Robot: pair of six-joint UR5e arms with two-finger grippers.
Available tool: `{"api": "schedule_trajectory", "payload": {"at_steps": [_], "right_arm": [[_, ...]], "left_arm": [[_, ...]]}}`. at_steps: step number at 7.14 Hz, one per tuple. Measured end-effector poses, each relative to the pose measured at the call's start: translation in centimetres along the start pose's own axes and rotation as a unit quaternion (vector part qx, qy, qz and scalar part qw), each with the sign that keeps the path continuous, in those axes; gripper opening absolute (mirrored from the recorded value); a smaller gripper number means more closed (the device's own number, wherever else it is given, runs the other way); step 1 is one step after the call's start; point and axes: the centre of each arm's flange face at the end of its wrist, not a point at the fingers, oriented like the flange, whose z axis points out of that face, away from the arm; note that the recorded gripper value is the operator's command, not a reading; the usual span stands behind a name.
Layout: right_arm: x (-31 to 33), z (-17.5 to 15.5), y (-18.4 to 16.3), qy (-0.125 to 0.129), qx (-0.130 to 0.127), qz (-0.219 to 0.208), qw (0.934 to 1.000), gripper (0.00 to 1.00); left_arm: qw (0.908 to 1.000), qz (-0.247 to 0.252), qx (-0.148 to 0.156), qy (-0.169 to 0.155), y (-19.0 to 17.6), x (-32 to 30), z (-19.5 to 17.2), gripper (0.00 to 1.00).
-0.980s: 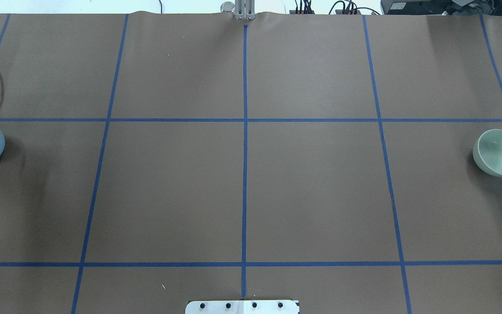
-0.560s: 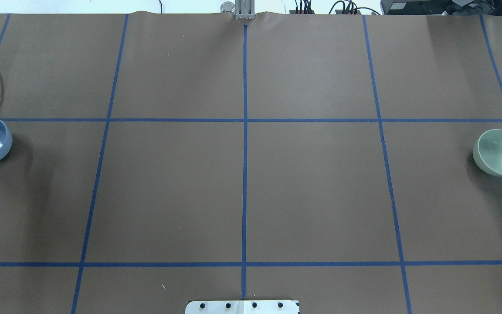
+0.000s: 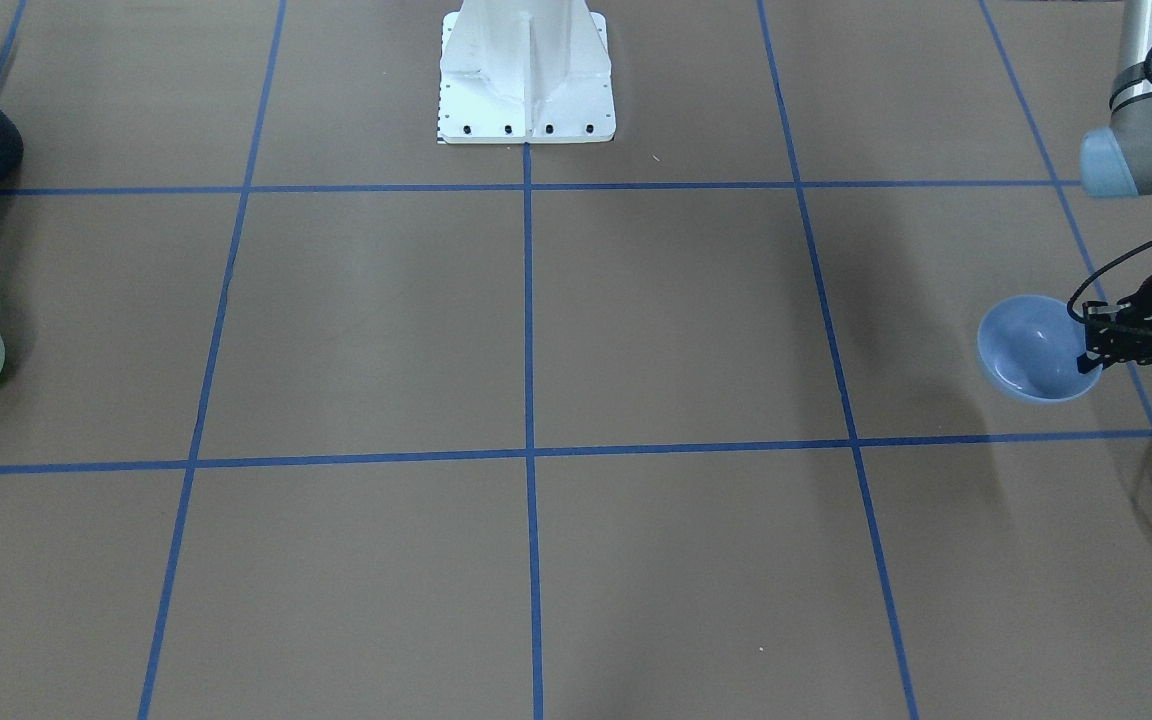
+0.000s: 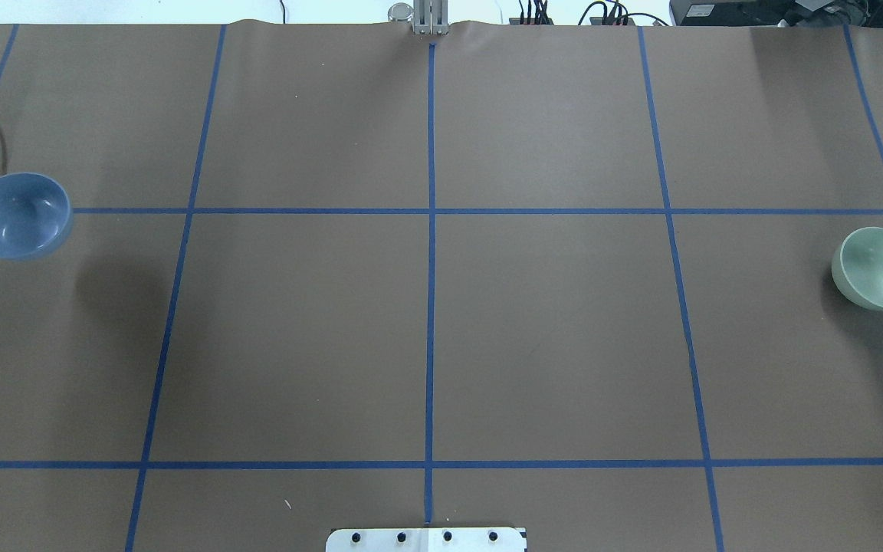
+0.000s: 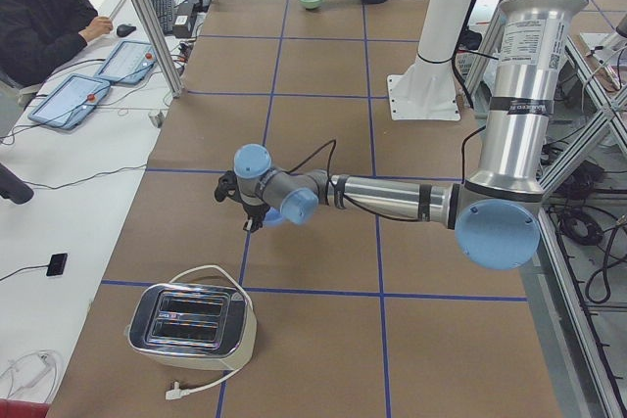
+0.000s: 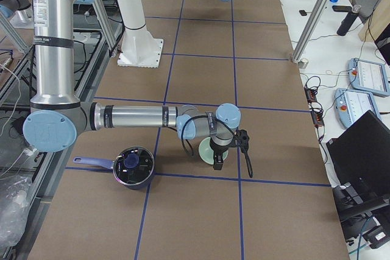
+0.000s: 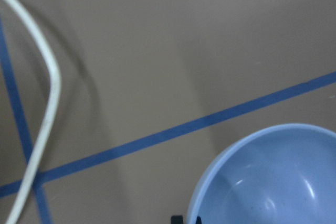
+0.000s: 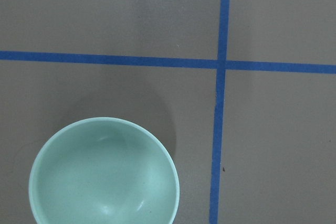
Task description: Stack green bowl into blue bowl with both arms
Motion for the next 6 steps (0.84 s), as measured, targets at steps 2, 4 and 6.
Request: {"api": "schedule_trajectory", "payload": {"at_steps": [2, 4, 6], "right_arm": [[-0.3, 1.5, -1.1, 0.001, -0.007, -0.006, 1.0000, 0.99], [0.3, 4.2, -3.5, 0.000, -0.005, -0.016, 0.9999, 0.99], [0.1, 5.8, -4.8, -0.002, -0.003, -0.017, 0.9999, 0.99]], "left_arm": [[0.9995, -0.029, -0.012, 0.000, -4.0, 7.2, -5.5, 0.00], [0.9979, -0.063, -0.011, 0.011, -6.7, 12.9, -6.5, 0.00], [0.9962, -0.083, -0.014, 0.023, -8.3, 17.7, -6.0, 0.00]]}}
